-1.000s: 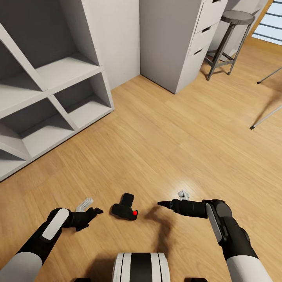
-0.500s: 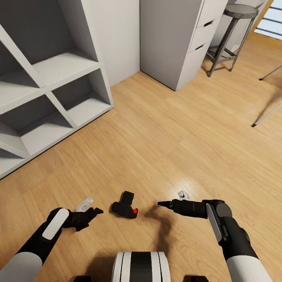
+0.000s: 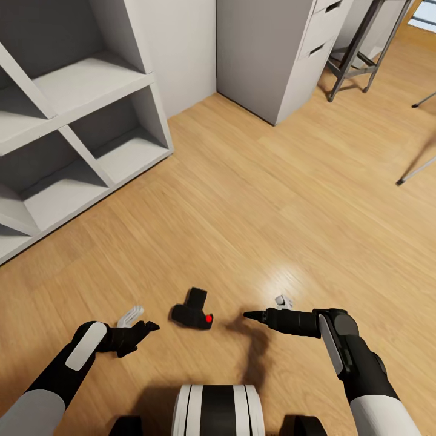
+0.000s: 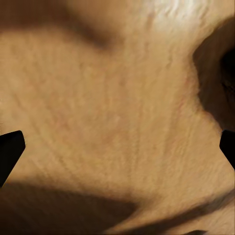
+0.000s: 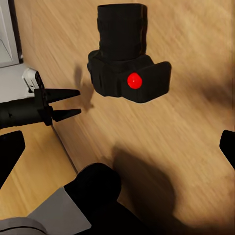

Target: Attach the digital camera to the camera tripod in the bedroom.

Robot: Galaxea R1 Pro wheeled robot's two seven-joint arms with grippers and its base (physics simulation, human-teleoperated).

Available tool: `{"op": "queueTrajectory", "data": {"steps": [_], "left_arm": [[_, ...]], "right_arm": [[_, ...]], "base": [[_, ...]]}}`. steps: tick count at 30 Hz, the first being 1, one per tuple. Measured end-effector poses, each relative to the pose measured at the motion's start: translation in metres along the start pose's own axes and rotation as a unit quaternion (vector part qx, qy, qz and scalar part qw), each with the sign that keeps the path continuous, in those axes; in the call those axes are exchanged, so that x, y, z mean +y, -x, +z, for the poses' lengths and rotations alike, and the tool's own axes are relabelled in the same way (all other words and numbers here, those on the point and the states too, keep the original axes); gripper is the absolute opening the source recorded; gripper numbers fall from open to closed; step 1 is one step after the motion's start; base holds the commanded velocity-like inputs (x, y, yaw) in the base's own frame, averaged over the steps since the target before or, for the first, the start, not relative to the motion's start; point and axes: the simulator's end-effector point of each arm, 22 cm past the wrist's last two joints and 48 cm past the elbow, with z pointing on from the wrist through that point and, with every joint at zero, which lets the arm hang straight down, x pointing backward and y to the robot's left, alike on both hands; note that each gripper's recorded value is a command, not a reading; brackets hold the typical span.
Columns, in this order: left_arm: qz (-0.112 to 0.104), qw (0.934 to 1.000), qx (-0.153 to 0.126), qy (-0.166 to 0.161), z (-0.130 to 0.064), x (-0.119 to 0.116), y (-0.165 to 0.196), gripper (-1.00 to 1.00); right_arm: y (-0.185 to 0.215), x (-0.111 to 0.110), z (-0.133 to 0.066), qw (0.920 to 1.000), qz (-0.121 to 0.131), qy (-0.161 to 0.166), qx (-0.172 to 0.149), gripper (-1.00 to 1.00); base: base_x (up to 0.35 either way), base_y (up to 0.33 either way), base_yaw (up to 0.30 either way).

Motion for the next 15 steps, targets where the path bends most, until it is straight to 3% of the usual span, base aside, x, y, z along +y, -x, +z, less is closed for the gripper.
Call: {"op": "queueTrajectory", "data": {"steps": [15], "left_arm": [[0.002,1.0,0.003,-0.001,0.0009,-0.0012,-0.0011,1.0]], "right_arm": [[-0.001,-0.0017,0.001,1.0,0.002,0.0,0.001,1.0]], "base": [[0.0,0.0,0.0]]}}
